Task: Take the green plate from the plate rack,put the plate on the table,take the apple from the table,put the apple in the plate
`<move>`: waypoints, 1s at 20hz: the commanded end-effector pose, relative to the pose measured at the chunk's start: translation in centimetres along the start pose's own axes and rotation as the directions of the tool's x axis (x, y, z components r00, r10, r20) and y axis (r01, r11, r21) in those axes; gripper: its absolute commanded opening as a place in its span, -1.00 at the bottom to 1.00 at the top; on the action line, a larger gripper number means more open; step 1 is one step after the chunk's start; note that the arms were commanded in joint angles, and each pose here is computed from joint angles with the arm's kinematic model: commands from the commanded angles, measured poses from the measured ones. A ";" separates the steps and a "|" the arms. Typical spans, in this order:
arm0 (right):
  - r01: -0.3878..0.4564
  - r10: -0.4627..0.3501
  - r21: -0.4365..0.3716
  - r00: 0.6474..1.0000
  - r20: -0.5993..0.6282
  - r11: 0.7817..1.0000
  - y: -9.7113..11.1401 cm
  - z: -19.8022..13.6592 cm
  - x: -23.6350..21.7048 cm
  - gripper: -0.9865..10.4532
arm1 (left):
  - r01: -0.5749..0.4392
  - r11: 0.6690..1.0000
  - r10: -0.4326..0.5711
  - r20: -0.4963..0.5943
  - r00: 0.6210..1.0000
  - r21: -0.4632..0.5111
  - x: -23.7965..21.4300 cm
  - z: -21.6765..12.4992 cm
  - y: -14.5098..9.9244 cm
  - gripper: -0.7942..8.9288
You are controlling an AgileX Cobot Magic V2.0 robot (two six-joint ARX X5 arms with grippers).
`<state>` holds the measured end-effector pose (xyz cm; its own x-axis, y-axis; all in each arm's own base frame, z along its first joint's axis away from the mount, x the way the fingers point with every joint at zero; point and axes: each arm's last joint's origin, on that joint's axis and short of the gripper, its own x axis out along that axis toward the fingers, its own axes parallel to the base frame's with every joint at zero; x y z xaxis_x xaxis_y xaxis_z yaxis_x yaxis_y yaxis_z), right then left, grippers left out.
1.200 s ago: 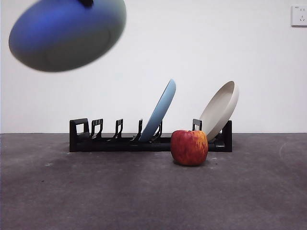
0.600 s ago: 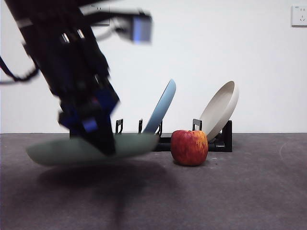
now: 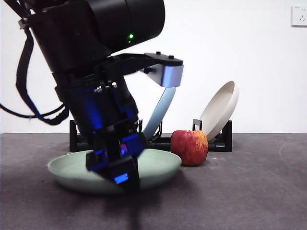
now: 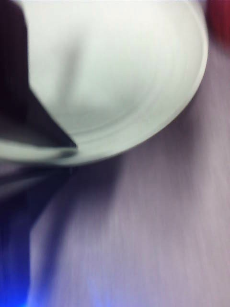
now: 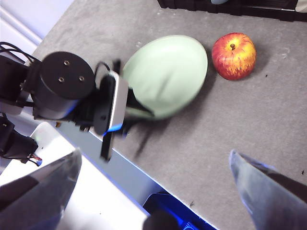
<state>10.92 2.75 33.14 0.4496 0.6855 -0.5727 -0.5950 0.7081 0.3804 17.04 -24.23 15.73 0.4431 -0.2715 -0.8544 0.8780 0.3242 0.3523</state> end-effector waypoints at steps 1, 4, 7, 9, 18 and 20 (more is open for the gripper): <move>-0.005 0.005 0.003 1.000 0.002 1.000 0.1 0.0 0.0 0.33 | 0.021 0.999 -0.021 -0.018 1.000 -0.027 0.4 -0.3 -0.4 -0.23; -0.005 0.005 0.003 1.000 0.002 1.000 0.1 0.1 0.0 0.33 | 0.017 0.999 -0.018 -0.016 1.000 -0.028 0.4 -0.3 -0.4 -0.22; -0.003 0.003 0.002 1.000 0.005 1.000 -0.1 0.2 0.1 0.33 | -0.014 0.998 0.014 -0.003 1.000 -0.064 -0.4 0.0 -0.1 -0.16; -0.002 0.002 0.011 1.000 0.016 1.000 -0.3 0.6 0.3 0.33 | -0.022 0.995 0.025 0.030 0.999 -0.096 -2.0 0.6 0.3 -0.10; 0.016 -0.010 -0.041 0.991 0.132 0.999 -2.4 5.4 5.0 0.33 | -0.042 0.939 0.132 0.244 0.961 -0.341 -14.8 2.8 4.1 -0.11; 0.062 -0.053 -0.071 0.990 0.127 0.996 -2.8 6.5 7.8 0.33 | -0.025 0.924 0.148 0.296 0.944 -0.382 -17.9 2.4 4.7 -0.11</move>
<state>20.28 7.08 32.38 0.5606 0.6660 -0.4921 -0.6249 0.7302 0.2762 13.76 -20.00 33.77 0.6073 -0.4763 -0.6359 0.7373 0.6360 0.2277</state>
